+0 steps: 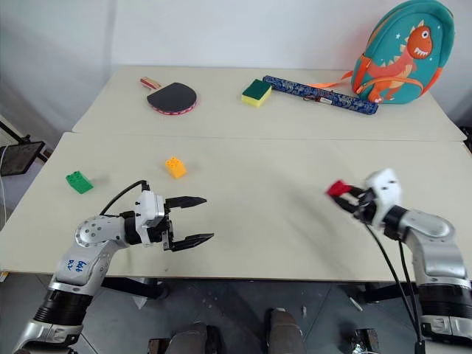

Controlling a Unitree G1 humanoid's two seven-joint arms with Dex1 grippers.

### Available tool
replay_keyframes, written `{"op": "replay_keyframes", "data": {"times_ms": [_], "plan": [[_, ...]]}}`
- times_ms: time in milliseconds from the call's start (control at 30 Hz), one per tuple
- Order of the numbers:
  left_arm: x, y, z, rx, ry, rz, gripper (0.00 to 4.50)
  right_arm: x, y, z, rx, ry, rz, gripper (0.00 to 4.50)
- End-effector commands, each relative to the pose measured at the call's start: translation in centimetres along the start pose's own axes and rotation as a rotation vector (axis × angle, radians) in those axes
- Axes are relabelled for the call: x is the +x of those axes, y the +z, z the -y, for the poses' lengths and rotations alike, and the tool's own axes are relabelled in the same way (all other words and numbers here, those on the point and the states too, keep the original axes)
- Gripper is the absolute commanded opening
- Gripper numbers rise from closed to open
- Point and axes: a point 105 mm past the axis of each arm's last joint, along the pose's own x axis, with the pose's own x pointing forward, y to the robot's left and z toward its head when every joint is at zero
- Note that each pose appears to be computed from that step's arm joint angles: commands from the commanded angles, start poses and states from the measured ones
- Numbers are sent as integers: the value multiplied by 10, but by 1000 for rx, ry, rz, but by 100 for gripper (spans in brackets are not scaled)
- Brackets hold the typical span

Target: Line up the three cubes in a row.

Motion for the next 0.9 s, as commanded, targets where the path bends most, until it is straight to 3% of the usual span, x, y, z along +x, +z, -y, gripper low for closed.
{"op": "replay_keyframes", "data": {"times_ms": [33, 300, 500, 667, 800, 900], "plan": [[-15, 2, -1, 9, 15, -3, 450, 26, 19, -23, -121, 277, -17, 147], [-22, 5, 3, 9, 45, -9, 450, 62, 10, -20, -190, 413, -45, 147], [-29, 6, 2, -6, 102, -24, 450, 71, 6, -18, -165, 430, -42, 147], [-48, 5, -4, -28, 224, -26, 450, 70, 12, -12, -165, 405, 0, 310], [-76, 4, -16, -46, 431, 15, 450, 60, 21, -7, -204, 368, 59, 443], [-121, -1, -29, -63, 707, 47, 450, 45, 48, -3, -214, 323, 260, 447]]}}
